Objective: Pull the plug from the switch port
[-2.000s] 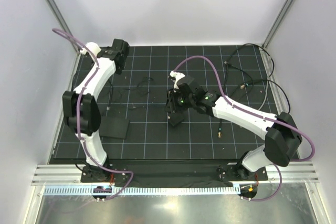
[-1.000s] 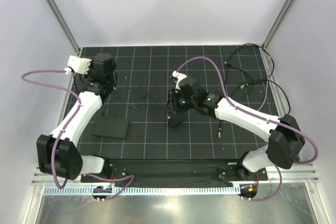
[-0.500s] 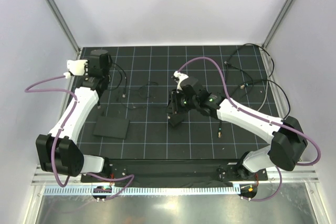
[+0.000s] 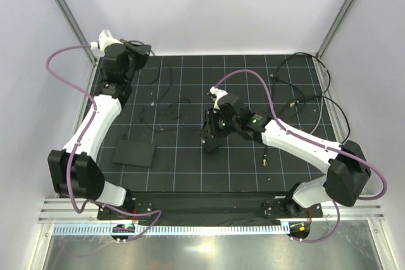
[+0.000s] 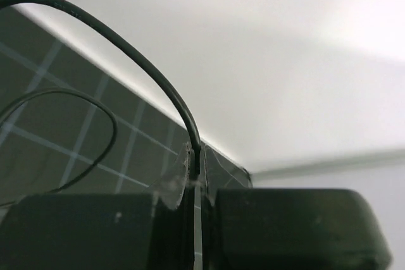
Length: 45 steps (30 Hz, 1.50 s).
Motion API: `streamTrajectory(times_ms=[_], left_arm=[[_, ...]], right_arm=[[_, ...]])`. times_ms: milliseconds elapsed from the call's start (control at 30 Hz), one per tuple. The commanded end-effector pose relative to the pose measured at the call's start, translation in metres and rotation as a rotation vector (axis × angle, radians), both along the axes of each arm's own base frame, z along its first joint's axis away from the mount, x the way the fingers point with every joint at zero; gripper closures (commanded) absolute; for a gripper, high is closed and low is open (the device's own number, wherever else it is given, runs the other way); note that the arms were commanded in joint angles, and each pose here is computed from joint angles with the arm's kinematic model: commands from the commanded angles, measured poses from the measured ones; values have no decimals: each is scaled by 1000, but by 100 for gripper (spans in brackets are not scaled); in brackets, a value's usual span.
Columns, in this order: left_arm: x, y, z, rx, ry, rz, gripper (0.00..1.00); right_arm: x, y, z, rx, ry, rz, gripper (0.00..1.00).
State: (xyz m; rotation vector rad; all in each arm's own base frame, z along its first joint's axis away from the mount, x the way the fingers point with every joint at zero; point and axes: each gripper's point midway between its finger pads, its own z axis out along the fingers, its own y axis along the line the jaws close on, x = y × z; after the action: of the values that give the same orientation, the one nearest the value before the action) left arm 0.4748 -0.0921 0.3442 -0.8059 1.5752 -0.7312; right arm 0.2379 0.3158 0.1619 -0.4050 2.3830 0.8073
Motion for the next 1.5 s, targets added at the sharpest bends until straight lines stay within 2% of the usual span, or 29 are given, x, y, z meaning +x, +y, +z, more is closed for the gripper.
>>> streamTrajectory(times_ms=[0,100,167,200,333,400,433,533,600,667,800,867,967,1000,1067,1100,1167,1200,1233,1300,1333,1367,1400,1467], left_arm=[[-8,-49,83,38,-314,-301,100],[-15,-64,95,-24,-352,-389,100],[-24,-78,108,-50,-382,-483,100],[-33,-86,116,-60,-399,-543,100],[-54,-93,126,-64,-407,-613,100],[-62,-90,118,-66,-345,-598,100],[-65,-89,115,-76,-324,-585,100],[-76,-91,89,-143,-199,-546,100],[-79,-91,65,-197,-124,-484,100],[-91,-91,68,-239,-124,-459,100],[-105,-102,65,-258,-92,-465,100],[-114,-103,68,-262,-80,-468,100],[-124,-102,68,-259,-78,-460,100],[-125,-99,65,-252,-64,-446,100],[-128,-97,68,-236,-72,-445,100],[-129,-97,66,-230,-66,-446,100],[-131,-97,67,-220,-69,-452,99],[-131,-96,63,-196,-57,-453,90],[-131,-95,58,-176,-38,-446,61],[-132,-90,47,-115,7,-428,43],[-131,-86,43,-94,23,-403,25],[-131,-83,41,-67,32,-396,22],[-134,-80,33,-17,58,-401,22],[-136,-73,25,32,83,-381,22]], right_arm=[[3,1,25,57,-50,-14,60],[7,-2,25,41,-69,-27,59],[13,-8,28,-3,-102,-40,53],[18,-13,33,-36,-130,-47,50],[37,-22,61,-81,-223,-80,34],[40,-24,74,-77,-249,-42,25],[41,-19,89,-54,-282,-15,14],[41,-1,123,18,-360,85,3],[45,17,138,76,-399,136,1],[49,34,165,131,-449,160,1],[61,73,165,114,-454,202,1],[69,81,176,127,-473,148,1],[73,91,170,149,-436,133,27],[74,91,164,146,-421,123,47],[71,94,162,170,-401,122,62],[67,91,159,175,-394,118,81],[72,87,163,197,-407,66,99],[77,81,161,180,-413,25,99],[82,70,165,161,-427,-39,99],[102,47,170,147,-423,-142,99],[107,33,166,128,-391,-177,99],[113,23,167,139,-362,-207,99],[129,-4,163,122,-342,-274,99],[135,-34,172,125,-348,-340,99]])
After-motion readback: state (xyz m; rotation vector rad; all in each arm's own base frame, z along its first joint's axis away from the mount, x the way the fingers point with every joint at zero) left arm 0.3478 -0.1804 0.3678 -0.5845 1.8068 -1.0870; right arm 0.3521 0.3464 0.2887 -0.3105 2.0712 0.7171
